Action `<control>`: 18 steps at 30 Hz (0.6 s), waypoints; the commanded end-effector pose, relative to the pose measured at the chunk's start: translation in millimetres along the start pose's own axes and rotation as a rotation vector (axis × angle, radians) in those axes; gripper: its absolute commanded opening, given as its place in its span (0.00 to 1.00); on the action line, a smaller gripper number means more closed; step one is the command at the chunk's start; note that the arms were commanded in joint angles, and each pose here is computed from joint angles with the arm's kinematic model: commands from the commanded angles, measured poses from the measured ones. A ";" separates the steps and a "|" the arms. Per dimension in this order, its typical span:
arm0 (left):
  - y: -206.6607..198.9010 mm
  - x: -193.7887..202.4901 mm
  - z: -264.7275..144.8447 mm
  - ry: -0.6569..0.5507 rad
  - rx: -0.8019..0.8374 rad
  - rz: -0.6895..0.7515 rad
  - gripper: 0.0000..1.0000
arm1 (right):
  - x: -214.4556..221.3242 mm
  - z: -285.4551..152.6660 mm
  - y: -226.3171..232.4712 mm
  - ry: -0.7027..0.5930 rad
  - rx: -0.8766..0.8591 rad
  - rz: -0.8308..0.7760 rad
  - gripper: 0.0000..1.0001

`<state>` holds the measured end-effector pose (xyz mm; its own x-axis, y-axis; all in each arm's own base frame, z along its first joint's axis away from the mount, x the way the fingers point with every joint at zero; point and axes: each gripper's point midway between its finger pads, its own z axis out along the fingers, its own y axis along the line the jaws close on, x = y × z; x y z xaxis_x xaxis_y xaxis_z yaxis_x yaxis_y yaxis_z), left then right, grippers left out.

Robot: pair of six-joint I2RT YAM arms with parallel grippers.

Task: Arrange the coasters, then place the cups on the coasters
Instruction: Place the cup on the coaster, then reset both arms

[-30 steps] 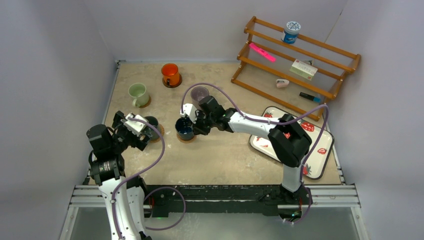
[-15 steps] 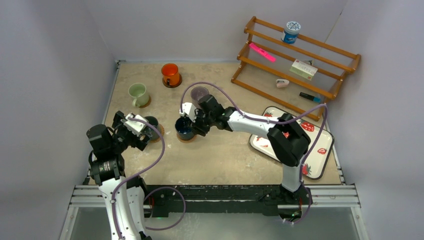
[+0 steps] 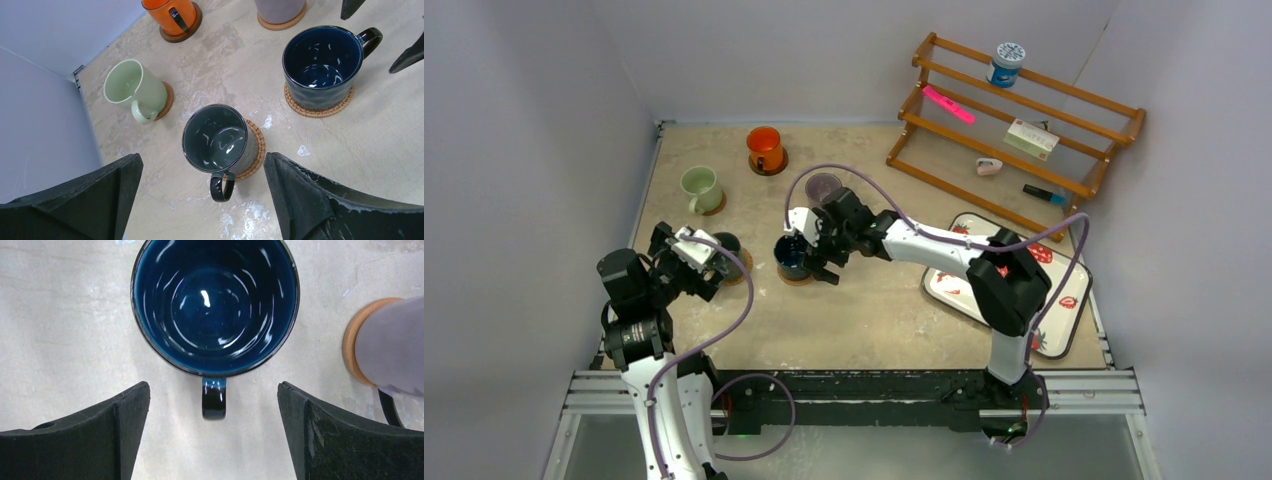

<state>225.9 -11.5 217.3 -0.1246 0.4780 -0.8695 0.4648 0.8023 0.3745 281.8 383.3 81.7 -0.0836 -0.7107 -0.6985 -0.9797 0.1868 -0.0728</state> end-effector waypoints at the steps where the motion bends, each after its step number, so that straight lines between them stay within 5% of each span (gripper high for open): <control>1: 0.9 -5.0 -0.2 -0.023 0.003 0.017 1.00 | -28.9 -41.3 0.6 -0.030 0.019 -0.072 0.99; 10: -2.0 -5.4 -0.2 -0.027 0.019 0.025 1.00 | -1.9 -109.1 16.9 0.043 0.085 -0.082 0.99; 18: -2.1 -3.9 1.3 -0.021 0.028 0.019 1.00 | 22.3 -199.1 -11.6 -0.112 0.560 0.021 0.99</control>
<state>225.8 -12.5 217.6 -0.1174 0.4826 -0.8679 0.4711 0.7965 0.3792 241.3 269.3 182.7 -0.0061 -0.6938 -0.7202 -0.8870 0.3363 -0.3164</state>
